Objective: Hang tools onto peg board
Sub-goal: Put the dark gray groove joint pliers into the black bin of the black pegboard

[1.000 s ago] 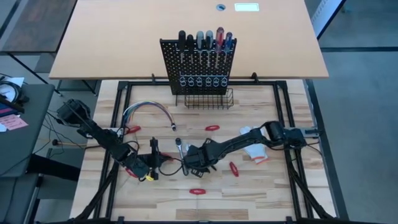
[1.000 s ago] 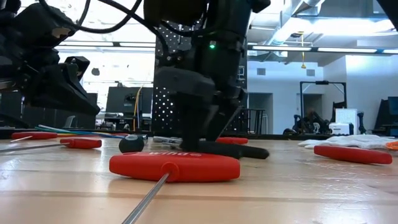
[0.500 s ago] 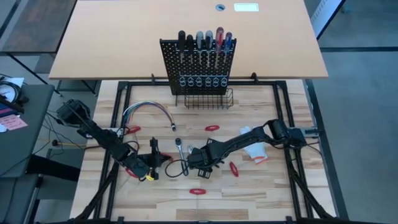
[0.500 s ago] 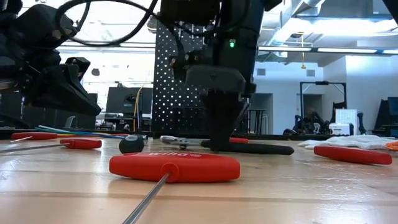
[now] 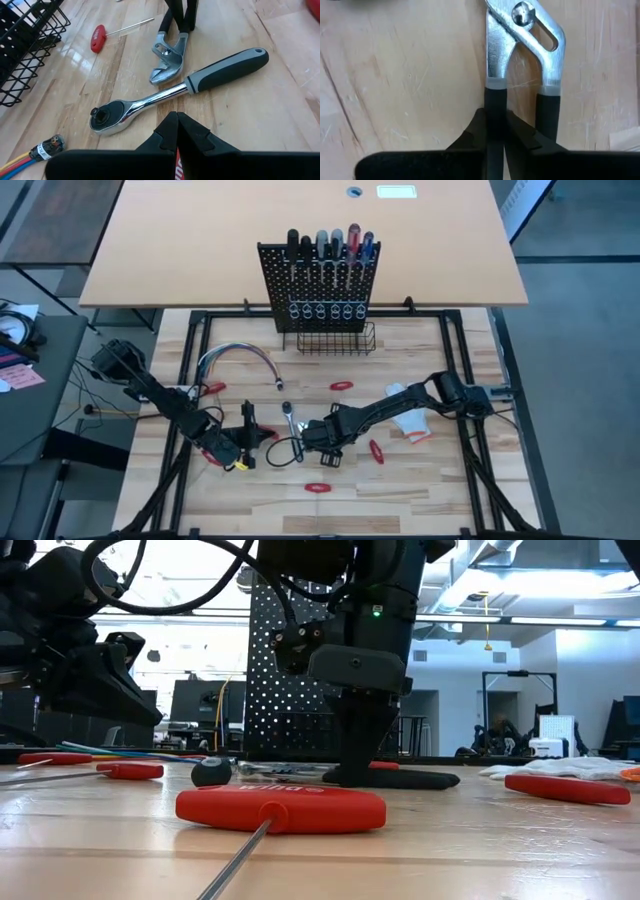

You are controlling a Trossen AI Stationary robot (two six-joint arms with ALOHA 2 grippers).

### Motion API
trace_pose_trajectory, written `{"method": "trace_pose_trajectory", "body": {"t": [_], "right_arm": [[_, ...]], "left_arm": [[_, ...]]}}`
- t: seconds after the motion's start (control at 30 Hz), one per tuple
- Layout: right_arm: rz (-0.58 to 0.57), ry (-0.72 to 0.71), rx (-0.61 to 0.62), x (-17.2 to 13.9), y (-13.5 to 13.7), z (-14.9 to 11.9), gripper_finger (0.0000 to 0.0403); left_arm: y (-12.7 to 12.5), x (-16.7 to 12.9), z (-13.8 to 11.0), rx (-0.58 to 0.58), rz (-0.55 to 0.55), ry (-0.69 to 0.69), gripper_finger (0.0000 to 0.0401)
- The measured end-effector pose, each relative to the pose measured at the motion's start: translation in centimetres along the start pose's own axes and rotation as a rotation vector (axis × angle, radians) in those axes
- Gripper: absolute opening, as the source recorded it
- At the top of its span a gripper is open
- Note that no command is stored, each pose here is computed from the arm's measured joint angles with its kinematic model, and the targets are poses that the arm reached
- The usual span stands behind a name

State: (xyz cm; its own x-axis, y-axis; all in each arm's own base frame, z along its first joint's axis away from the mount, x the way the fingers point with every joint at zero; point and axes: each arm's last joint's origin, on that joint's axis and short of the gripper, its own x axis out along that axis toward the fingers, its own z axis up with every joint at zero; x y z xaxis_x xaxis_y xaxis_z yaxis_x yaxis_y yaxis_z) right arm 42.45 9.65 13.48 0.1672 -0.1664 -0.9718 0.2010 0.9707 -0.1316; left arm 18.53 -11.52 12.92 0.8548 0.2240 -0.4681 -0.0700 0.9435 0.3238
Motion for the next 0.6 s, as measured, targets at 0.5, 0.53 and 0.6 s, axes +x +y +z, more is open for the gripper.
{"method": "trace_pose_trajectory", "body": {"t": [0.5,0.53,0.6], "right_arm": [[0.005,-0.044,-0.009,-0.06,0.34,0.30,0.0169],[0.005,-0.044,-0.021,-0.13,0.33,0.35,0.0193],[0.002,-0.044,-0.029,-0.35,0.32,0.49,0.0239]], "left_arm": [[0.00,0.00,0.00,0.000,0.000,0.000,0.0000],[0.00,0.00,0.00,0.000,0.000,0.000,0.0000],[0.00,0.00,0.01,-0.001,0.000,-0.001,0.0000]]}}
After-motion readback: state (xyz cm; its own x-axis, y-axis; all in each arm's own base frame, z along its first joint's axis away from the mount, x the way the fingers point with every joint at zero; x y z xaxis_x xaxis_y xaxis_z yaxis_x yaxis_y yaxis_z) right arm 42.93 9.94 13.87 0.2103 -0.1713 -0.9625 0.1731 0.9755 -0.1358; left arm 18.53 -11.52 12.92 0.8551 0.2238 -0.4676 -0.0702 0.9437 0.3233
